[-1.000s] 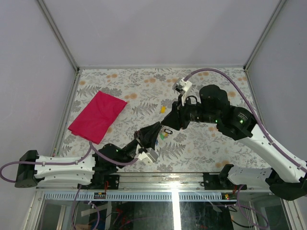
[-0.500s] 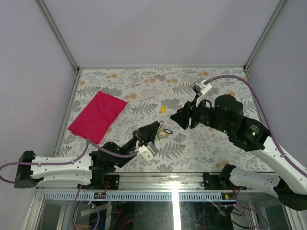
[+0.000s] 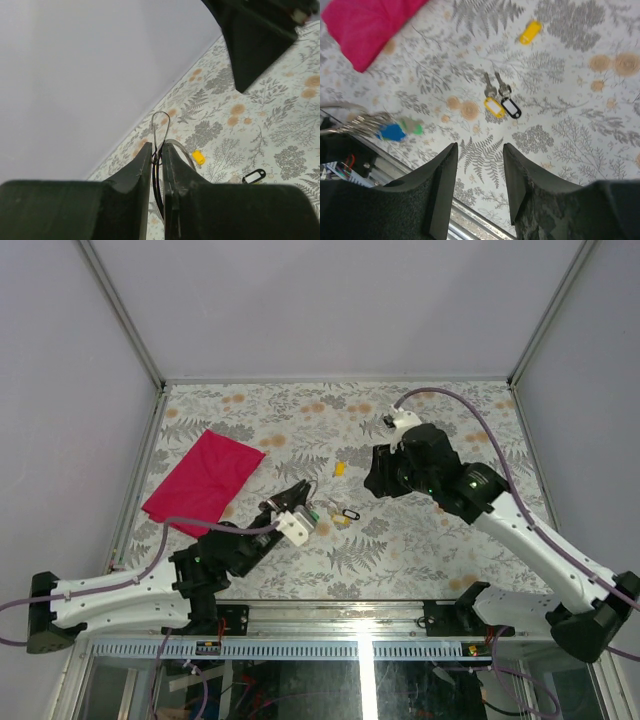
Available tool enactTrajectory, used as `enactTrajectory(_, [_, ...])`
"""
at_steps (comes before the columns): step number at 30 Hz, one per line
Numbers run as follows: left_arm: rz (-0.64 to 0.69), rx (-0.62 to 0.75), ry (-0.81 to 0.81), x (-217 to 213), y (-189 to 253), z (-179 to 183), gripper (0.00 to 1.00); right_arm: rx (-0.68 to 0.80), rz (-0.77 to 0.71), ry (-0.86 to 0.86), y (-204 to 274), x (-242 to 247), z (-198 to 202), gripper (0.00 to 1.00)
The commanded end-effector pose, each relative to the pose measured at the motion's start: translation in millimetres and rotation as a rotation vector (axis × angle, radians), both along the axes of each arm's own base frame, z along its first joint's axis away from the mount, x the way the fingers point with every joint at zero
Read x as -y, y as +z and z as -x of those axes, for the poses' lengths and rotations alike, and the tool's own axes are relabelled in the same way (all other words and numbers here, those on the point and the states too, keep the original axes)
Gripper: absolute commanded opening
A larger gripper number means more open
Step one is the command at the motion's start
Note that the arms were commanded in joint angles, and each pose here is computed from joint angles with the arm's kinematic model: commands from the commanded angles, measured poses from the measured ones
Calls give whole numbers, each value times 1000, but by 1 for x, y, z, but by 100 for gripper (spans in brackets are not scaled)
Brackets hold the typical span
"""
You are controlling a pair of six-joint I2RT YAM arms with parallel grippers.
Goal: Put the keys on the keyring
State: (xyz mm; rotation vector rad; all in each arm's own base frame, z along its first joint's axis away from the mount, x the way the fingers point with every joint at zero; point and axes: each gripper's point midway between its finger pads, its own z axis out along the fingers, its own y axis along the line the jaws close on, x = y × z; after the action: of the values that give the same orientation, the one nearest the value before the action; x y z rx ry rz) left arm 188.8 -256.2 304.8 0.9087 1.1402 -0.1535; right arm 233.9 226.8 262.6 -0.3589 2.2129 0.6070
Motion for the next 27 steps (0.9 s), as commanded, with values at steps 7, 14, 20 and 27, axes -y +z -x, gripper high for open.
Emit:
enactTrajectory(7, [53, -134, 42, -14, -6, -11, 0, -233, 49, 112, -104, -30, -20, 47])
enactTrajectory(14, [-19, -228, 77, -9, -29, -14, 0, -345, 49, 158, -159, -50, -47, 42])
enactTrajectory(20, [-20, -201, 3, -10, -27, -4, 0, -410, 93, 152, -203, -53, -66, 41])
enactTrajectory(27, [-52, -205, 26, -11, -35, -7, 0, -432, 97, 130, -227, -54, -80, 38])
